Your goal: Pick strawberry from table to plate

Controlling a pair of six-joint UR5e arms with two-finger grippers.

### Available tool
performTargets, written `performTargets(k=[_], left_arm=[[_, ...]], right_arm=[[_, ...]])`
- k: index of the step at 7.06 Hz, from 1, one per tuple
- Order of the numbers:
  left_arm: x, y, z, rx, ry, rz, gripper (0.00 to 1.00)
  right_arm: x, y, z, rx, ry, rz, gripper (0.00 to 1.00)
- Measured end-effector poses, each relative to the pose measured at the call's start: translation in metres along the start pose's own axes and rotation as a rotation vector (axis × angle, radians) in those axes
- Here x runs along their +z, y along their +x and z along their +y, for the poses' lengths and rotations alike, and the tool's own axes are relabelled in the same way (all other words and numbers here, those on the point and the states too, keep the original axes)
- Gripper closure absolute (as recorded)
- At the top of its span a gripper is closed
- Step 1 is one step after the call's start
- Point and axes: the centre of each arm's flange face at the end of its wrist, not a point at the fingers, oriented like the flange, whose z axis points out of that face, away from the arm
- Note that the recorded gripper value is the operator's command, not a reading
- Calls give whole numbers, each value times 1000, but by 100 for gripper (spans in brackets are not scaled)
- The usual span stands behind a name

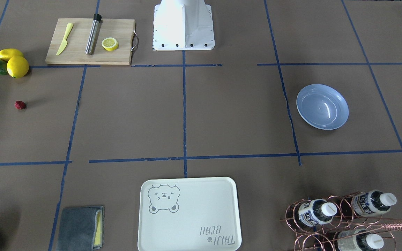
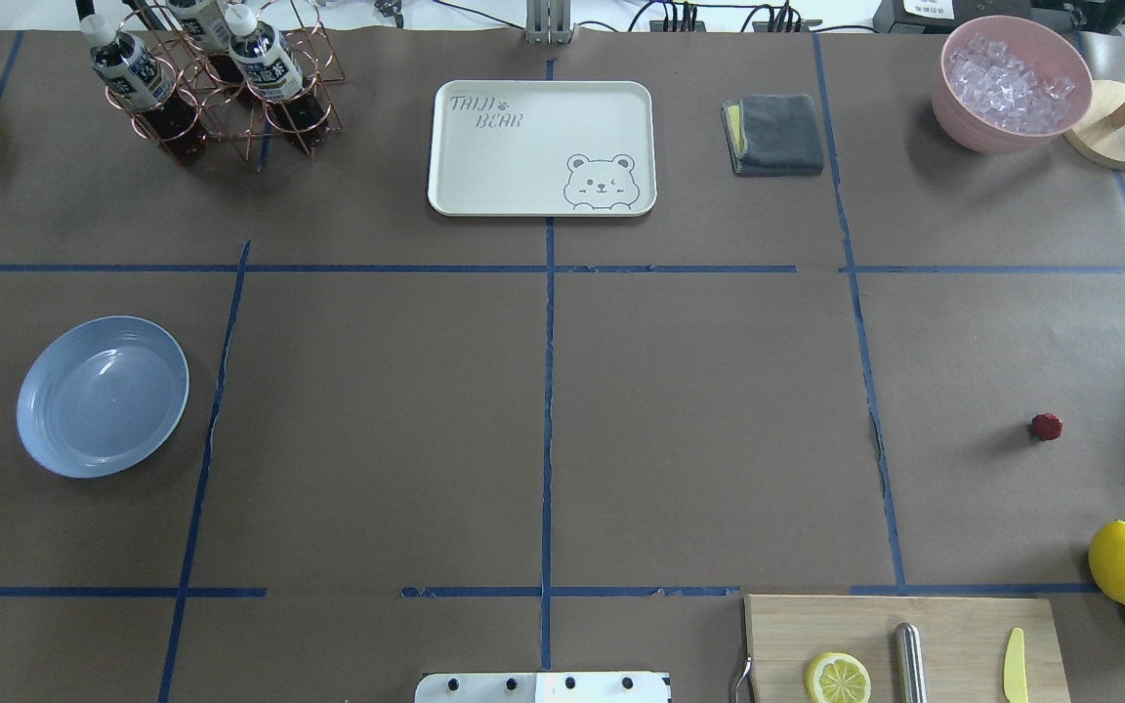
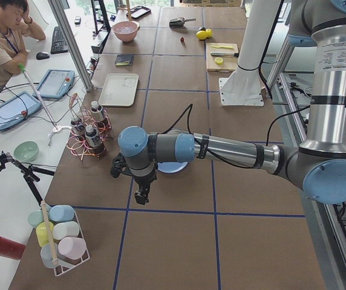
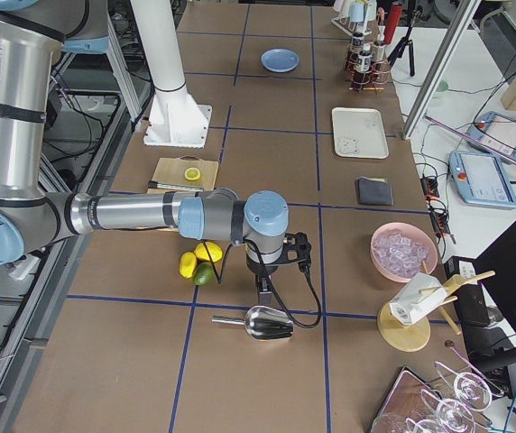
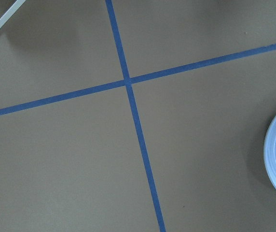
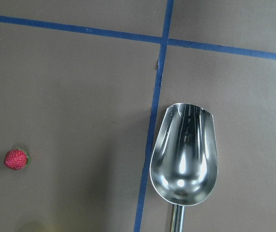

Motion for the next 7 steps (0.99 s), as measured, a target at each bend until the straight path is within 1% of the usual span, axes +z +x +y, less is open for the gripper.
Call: performTargets(k=[2, 3, 5, 6, 7], left_arm=[[-2, 2, 0, 5, 4, 0, 0], [-3, 4, 0, 8, 7, 2, 0], [-7, 8, -1, 22, 18, -6, 0], [-8, 10, -1, 35, 27, -13, 0], [-12, 15, -6, 51, 48, -16, 0]], right_arm=[[-3, -3, -1, -5, 6, 1, 0], [-10, -9, -2, -18, 19, 2, 0], [-27, -26, -6, -52, 55, 4, 0], [-39, -39, -9, -76, 81, 3, 0], [-47, -47, -13, -96, 101, 5, 0]])
